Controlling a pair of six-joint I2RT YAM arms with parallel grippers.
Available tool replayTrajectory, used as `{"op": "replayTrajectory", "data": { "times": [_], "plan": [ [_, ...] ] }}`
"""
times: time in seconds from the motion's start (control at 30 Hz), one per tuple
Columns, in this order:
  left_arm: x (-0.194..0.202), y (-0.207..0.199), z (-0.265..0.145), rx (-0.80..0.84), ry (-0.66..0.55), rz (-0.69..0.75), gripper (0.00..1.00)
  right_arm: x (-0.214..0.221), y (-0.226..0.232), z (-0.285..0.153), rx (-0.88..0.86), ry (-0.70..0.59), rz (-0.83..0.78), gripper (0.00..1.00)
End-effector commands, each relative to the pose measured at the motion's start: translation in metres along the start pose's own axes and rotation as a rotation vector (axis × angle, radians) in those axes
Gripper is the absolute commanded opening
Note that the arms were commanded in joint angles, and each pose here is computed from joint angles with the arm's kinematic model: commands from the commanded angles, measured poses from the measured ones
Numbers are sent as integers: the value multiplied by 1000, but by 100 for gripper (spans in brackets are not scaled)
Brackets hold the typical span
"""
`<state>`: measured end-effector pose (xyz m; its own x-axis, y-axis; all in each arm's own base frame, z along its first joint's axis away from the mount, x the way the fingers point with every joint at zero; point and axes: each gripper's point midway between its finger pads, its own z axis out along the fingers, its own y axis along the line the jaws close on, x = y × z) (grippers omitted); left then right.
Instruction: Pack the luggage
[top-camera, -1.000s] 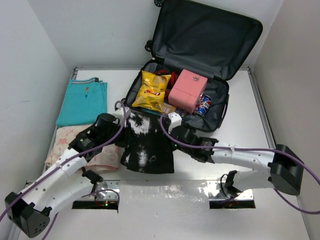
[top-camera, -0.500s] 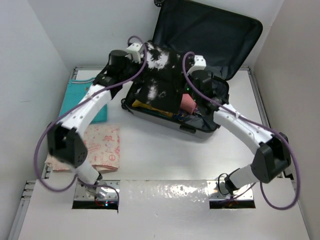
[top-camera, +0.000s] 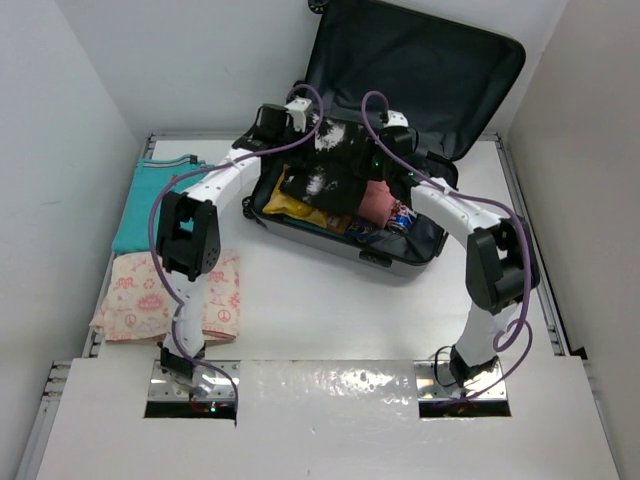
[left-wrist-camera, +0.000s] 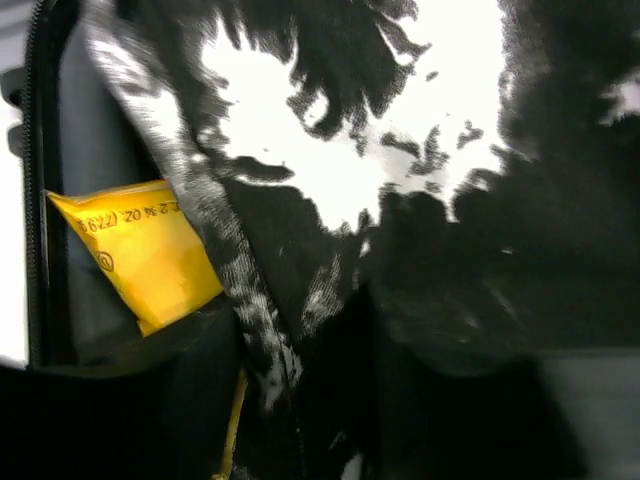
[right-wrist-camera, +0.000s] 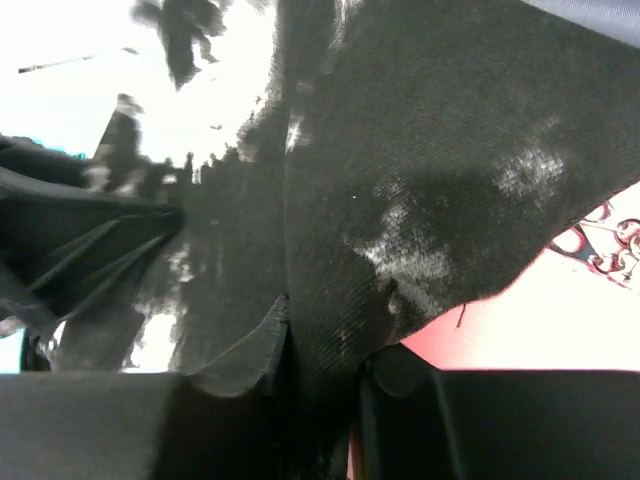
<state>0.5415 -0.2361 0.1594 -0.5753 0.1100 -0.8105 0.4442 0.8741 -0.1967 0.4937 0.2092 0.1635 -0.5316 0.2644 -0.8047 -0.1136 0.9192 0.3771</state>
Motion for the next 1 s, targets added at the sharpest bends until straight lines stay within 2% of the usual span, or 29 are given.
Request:
{"op": "replayTrajectory", "data": {
  "times": [0.0, 0.03, 0.07, 0.1, 0.13, 0.17, 0.3, 0.37, 0.5, 0.53, 0.57, 0.6, 0.63, 0.67, 0.73, 0.77, 0.83, 0.87, 0.93, 0.97],
  "plan": [
    [-54, 24, -5, -81, -154, 24, 51, -11, 4, -13, 18, 14, -17, 30],
    [-54, 26, -4, -85, -153, 19, 56, -10, 3, -16, 26, 20, -21, 41],
    [-57, 28, -5, -93, -162, 16, 62, -14, 3, -22, 29, 13, -26, 57],
    [-60, 31, -7, -101, -174, 10, 73, -13, 1, -26, 35, 16, -38, 59],
    [-63, 35, -9, -114, -182, 8, 95, -16, 1, -31, 36, 9, -40, 61],
    [-74, 35, -14, -119, -204, 10, 99, -14, 0, -35, 37, 12, -54, 66],
    [-96, 39, -37, -127, -215, 3, 100, -43, -3, -66, 72, -67, -119, 70],
    [-107, 32, -56, -118, -234, 20, 100, -58, -6, -77, 99, -104, -171, 68],
    [-127, 22, -87, -102, -269, 36, 100, -90, 17, -98, 30, -163, -188, 61],
    [-141, 20, -101, -107, -298, 40, 100, -97, 30, -102, -20, -172, -184, 57],
    [-139, 32, -110, -136, -273, 72, 100, -95, 40, -104, -49, -160, -188, 51],
    [-142, 39, -117, -157, -269, 84, 100, -94, 50, -107, -76, -156, -210, 37],
    [-148, 51, -135, -216, -278, 92, 100, -97, 66, -113, -109, -162, -250, 32],
    [-137, 78, -149, -287, -231, 94, 99, -80, 91, -118, -149, -135, -362, 31],
    [-122, 111, -182, -394, -186, 66, 89, -58, 122, -121, -193, -107, -448, 39],
    [-105, 143, -205, -458, -146, 4, 86, -35, 140, -122, -258, -49, -446, 44],
    [-67, 169, -242, -511, -87, -102, 84, 28, 182, -119, -370, 78, -380, 51],
    [-48, 201, -270, -569, -87, -195, 84, 67, 209, -126, -434, 143, -384, 52],
    [-6, 217, -302, -614, -55, -288, 87, 120, 235, -125, -505, 246, -344, 58],
    [12, 235, -325, -674, -45, -319, 88, 168, 250, -120, -529, 344, -343, 58]
  ]
}}
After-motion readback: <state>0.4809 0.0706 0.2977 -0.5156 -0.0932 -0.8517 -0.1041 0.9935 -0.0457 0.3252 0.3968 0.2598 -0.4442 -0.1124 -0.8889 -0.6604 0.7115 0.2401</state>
